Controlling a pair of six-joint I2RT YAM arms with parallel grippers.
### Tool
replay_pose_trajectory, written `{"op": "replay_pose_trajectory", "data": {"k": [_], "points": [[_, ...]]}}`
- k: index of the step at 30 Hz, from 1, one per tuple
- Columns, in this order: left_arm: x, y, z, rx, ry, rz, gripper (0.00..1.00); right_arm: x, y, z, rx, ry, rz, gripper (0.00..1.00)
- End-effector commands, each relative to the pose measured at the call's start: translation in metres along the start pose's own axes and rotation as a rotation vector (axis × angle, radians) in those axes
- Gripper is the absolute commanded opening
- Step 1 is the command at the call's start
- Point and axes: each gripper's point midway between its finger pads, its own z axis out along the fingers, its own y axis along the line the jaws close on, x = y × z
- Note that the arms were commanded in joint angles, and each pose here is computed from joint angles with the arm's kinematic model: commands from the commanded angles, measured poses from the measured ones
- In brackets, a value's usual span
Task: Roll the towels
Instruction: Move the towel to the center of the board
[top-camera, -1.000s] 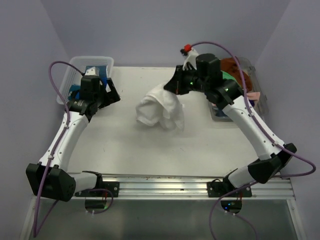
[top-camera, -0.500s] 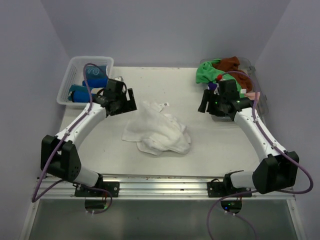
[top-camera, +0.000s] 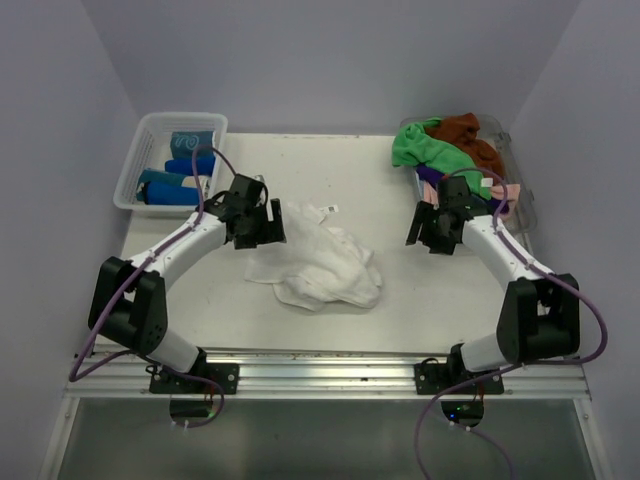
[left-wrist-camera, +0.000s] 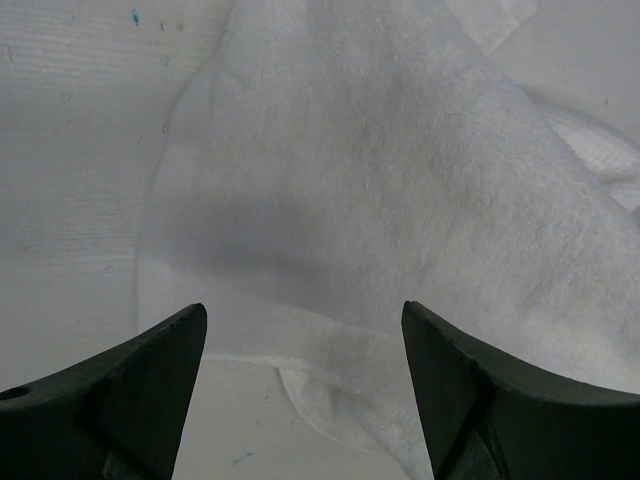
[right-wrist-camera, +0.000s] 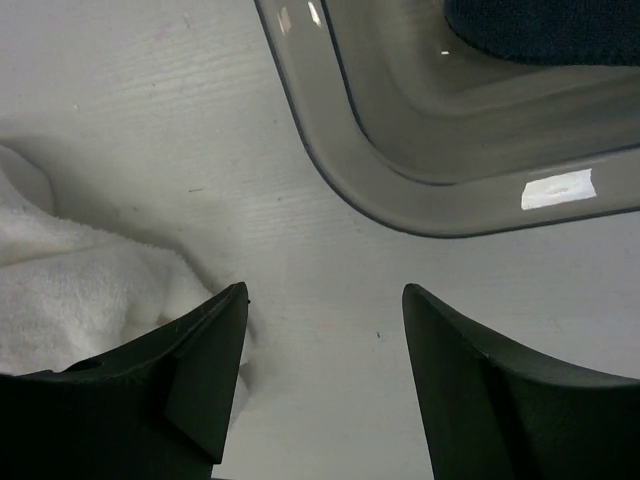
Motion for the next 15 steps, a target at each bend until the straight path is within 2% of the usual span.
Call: {"op": "replay_pose_trajectory", "data": {"k": [1,6,15], "points": [[-0.014,-0.009,0.002,0.036,-0.045,0.000,0.83,-0.023,0.004,0.013,0.004,-0.063,0.032,0.67],[-0.011,-0.008,0.007,0.035,-0.026,0.004,0.83,-0.043,-0.021,0.024,0.147,-0.120,0.061,0.67],[-0.002,-0.007,0.017,0.043,0.006,0.005,0.83,-0.096,-0.027,0.025,0.172,-0.249,0.102,0.68]]}}
